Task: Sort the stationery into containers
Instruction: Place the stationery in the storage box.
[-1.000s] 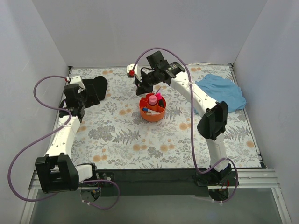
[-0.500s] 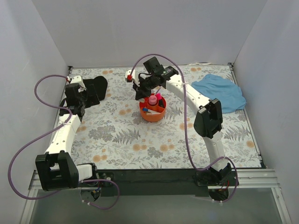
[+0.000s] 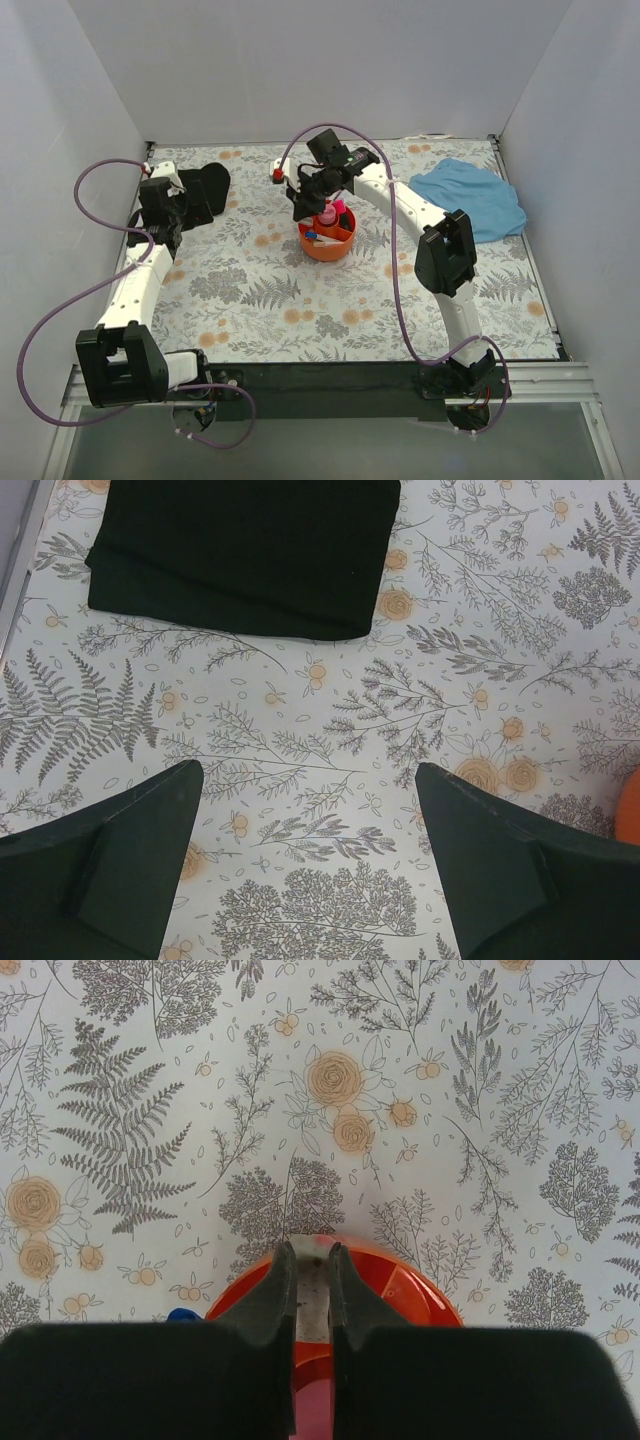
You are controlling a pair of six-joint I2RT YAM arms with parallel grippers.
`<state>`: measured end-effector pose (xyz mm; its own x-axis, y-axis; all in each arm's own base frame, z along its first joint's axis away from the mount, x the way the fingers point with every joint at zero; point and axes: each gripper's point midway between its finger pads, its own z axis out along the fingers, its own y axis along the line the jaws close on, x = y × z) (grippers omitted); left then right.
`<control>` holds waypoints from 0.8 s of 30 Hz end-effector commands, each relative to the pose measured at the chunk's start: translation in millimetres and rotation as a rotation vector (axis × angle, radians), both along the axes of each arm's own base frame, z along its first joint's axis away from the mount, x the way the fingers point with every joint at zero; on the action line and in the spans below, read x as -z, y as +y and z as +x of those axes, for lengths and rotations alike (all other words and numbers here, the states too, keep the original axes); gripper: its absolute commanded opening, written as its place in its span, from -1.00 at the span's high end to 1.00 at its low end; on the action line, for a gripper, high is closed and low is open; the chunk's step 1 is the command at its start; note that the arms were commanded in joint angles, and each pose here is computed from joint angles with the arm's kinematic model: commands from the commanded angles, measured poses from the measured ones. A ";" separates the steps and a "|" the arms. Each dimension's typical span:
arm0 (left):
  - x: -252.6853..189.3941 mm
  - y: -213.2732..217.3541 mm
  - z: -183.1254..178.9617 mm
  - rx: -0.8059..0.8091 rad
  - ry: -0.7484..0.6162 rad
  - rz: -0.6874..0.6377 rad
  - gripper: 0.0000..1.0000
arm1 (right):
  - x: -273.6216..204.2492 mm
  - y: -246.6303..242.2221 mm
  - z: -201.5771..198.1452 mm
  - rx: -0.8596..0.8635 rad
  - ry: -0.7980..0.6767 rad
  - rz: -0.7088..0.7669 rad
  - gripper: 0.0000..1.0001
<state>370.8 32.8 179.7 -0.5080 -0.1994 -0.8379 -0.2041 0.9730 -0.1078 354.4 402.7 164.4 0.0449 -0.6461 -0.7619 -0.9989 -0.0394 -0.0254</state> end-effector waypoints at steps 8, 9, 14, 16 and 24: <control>-18.0 4.8 7.2 -0.010 -0.037 0.013 -0.78 | -10.6 -1.8 7.1 0.023 -0.040 0.007 -0.05; -19.3 4.8 7.3 -0.010 -0.040 0.013 -0.78 | -12.0 -1.7 6.8 0.023 -0.044 0.007 -0.06; -24.3 4.5 7.3 -0.009 -0.054 0.014 -0.78 | -22.6 -2.9 8.0 0.038 -0.057 0.019 -0.09; -26.0 4.4 6.3 -0.009 -0.060 0.014 -0.78 | -33.3 -3.5 7.5 0.047 -0.071 0.029 -0.09; -33.2 -4.8 -0.1 0.020 -0.105 -0.021 -0.78 | -78.2 -29.2 24.3 0.300 -0.113 0.038 -0.30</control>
